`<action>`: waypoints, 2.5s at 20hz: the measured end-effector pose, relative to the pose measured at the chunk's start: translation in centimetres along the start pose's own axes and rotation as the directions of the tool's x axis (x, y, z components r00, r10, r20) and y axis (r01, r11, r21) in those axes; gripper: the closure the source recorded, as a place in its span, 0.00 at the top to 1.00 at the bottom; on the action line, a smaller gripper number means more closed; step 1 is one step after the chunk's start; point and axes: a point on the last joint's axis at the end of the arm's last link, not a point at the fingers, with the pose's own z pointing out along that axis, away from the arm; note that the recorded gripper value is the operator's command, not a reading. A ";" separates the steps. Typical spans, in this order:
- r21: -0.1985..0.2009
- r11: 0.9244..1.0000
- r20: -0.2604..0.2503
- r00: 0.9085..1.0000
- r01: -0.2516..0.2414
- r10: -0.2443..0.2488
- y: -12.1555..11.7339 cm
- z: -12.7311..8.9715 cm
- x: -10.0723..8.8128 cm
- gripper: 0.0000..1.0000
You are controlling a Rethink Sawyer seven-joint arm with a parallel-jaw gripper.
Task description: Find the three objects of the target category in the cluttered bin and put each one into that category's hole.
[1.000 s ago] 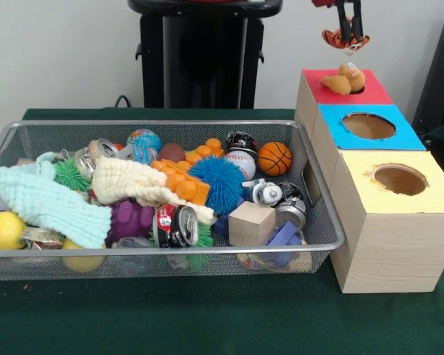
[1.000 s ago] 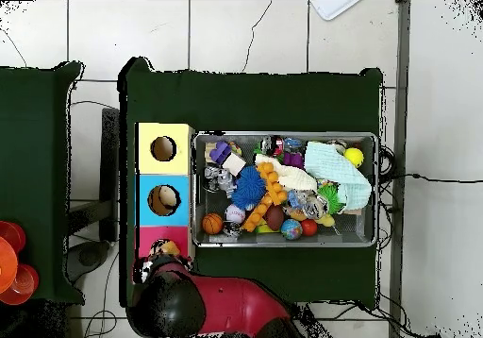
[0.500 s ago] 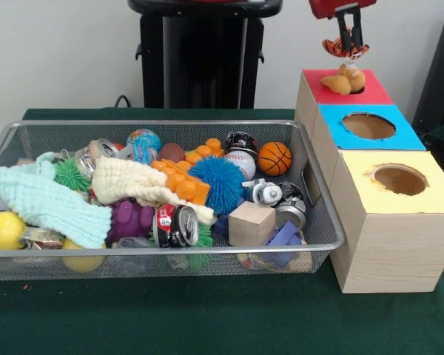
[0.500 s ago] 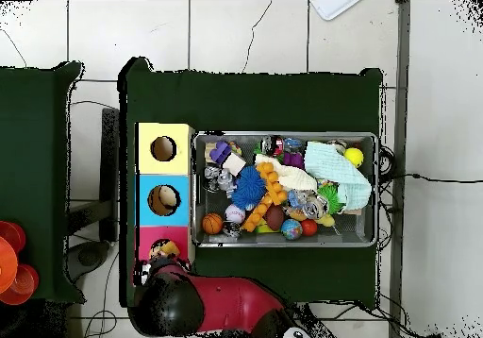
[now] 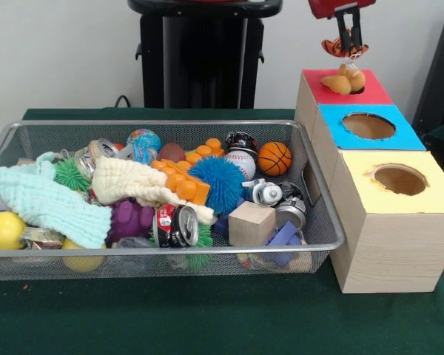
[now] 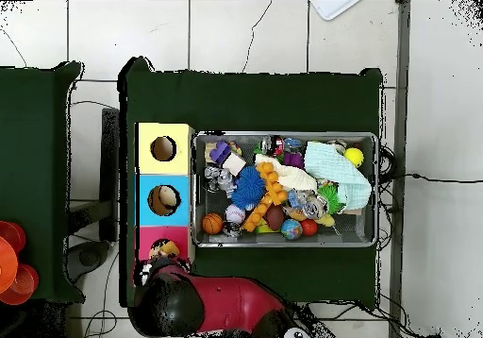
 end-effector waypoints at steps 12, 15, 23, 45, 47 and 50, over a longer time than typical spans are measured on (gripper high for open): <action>0.008 1.000 0.020 1.000 0.002 -0.002 -0.3 -0.3 -0.7 0.00; 0.013 1.000 0.025 1.000 -0.001 0.000 -0.6 -0.3 -0.9 0.00; 0.031 1.000 0.036 0.999 0.005 -0.006 -1.4 -0.3 -1.1 0.00; 0.025 0.999 0.045 0.999 0.022 -0.024 -1.3 1.7 -0.4 0.00; 0.025 0.999 0.050 0.998 0.022 -0.023 -1.3 1.8 -0.5 0.00; 0.026 0.999 0.066 0.998 0.022 -0.024 -1.3 1.8 -0.7 0.00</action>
